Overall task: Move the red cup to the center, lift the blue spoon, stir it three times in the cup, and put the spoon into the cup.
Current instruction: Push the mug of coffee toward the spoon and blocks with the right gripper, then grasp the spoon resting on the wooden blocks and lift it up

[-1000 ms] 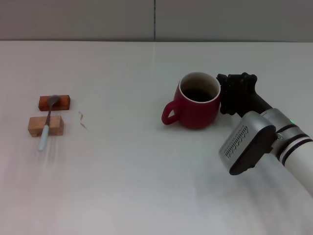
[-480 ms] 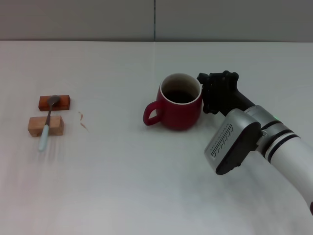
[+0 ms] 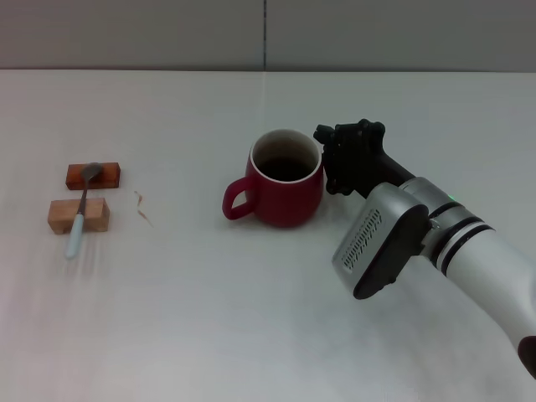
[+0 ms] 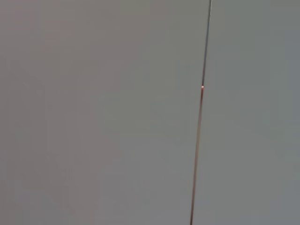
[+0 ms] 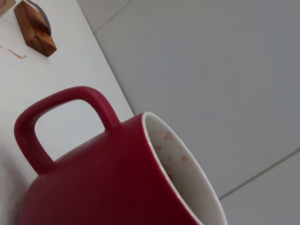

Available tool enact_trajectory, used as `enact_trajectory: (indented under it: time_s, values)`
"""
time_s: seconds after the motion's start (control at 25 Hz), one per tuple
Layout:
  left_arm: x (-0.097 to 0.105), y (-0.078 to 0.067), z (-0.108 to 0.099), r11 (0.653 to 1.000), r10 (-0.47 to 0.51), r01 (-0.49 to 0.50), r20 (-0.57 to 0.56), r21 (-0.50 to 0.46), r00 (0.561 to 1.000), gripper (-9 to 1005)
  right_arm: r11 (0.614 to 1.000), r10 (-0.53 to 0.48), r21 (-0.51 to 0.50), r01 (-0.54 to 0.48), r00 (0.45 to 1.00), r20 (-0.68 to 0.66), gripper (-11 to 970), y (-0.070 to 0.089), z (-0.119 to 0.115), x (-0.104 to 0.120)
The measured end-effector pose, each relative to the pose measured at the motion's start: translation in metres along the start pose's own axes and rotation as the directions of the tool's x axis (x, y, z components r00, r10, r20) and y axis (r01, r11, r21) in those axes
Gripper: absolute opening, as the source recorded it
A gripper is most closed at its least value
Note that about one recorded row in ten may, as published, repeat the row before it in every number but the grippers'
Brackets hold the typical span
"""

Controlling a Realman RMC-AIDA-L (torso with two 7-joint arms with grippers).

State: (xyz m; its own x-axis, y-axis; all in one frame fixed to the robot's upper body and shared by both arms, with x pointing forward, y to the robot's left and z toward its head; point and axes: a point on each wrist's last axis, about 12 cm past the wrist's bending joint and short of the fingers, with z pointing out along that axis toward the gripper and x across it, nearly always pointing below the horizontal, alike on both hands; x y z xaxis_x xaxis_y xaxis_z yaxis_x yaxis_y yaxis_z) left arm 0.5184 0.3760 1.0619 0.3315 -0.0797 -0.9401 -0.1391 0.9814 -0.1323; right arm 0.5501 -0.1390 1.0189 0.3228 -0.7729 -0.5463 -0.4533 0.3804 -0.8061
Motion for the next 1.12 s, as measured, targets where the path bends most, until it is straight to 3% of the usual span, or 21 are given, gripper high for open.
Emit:
enact_trajectory:
  time_s: [0.48,0.76,0.88,0.92,0.96,1.08,1.12]
  values:
    - [0.003,0.003,-0.011,0.999,-0.034,0.034,-0.029,0.008,0.999,857,0.997,0.069,-0.032,-0.068,0.996,0.061,30,-0.001,0.008,-0.014]
    - [0.005,0.002,-0.019,0.996,-0.066,0.069,-0.052,0.048,0.996,857,0.976,0.175,0.121,-0.182,0.982,0.073,31,-0.022,0.001,0.002]
    - [0.006,0.0,-0.023,0.994,-0.062,0.068,-0.068,0.09,0.996,857,0.94,0.261,0.202,-0.275,0.961,0.094,31,-0.036,-0.004,0.015]
    - [0.006,0.0,-0.025,0.99,-0.069,0.078,-0.08,0.117,0.994,857,0.907,0.32,0.25,-0.338,0.941,0.113,31,-0.045,-0.009,0.024]
    - [0.006,0.0,-0.025,0.99,-0.069,0.078,-0.08,0.117,0.994,857,0.907,0.32,0.25,-0.338,0.941,0.113,31,-0.045,-0.009,0.024]
    - [0.005,0.001,-0.028,0.985,-0.08,0.093,-0.093,0.147,0.992,857,0.853,0.4,0.3,-0.428,0.904,0.153,31,-0.056,-0.016,0.036]
    - [0.005,0.001,-0.03,0.983,-0.082,0.095,-0.094,0.154,0.992,857,0.804,0.454,0.333,-0.493,0.87,0.192,31,-0.065,-0.023,0.045]
